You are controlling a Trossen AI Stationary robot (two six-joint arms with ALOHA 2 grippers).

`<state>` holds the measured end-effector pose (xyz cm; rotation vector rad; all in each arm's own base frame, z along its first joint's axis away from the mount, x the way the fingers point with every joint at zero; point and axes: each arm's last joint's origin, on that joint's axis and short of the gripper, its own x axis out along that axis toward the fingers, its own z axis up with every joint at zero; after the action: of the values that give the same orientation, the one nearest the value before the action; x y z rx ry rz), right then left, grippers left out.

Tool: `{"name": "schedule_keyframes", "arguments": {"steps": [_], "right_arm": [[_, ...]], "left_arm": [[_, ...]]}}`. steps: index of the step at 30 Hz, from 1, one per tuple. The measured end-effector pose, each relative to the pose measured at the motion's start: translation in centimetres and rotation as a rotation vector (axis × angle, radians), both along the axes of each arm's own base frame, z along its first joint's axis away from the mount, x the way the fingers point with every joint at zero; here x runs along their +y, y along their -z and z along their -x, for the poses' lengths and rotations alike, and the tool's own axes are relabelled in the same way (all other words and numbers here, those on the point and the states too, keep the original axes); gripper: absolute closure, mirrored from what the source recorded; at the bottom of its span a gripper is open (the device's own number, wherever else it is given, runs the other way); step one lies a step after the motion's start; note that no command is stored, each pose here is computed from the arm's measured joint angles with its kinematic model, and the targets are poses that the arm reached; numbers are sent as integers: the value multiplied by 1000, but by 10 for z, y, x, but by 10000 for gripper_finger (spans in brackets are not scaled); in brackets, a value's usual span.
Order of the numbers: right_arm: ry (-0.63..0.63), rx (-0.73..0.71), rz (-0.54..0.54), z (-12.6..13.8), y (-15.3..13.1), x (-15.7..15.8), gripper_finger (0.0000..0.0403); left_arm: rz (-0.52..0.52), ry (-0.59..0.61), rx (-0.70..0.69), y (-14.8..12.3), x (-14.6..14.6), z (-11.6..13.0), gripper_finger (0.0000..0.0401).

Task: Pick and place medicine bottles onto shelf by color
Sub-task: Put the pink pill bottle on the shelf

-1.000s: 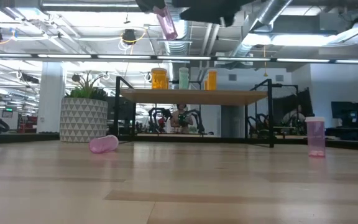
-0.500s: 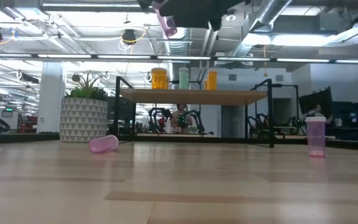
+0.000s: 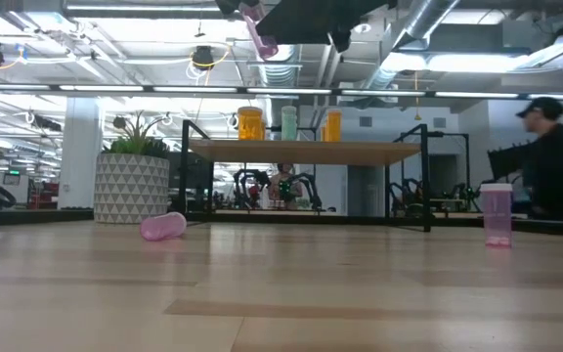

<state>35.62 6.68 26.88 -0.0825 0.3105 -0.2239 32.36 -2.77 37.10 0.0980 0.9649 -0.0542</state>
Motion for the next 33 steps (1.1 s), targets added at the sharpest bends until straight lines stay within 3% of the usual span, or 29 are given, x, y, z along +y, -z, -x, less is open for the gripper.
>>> {"name": "schedule_keyframes", "arguments": {"steps": [5,9,12,18,23,28,33], "right_arm": [[0,-4,-1,0,0,0,298],[1,-21,-8,0,-2,0,295],[1,-35,-10,-1,-3,0,295],[23,-70,-16,16,-11,-11,295],[71,-208,-40,46,-11,-29,295],[219,-363,-6,82,2,-51,295],[434,-410,49,101,16,-81,295]], "left_arm": [[2,-23,-5,-1,0,0,288],[-14,-32,-32,-11,0,1,254],[-80,-55,-64,-26,0,9,223],[-167,-110,-194,-64,-5,45,184],[-168,-145,-320,-80,-11,78,180],[-175,-152,-432,-77,-18,100,180],[-209,-152,-560,-59,-21,111,179]]}}
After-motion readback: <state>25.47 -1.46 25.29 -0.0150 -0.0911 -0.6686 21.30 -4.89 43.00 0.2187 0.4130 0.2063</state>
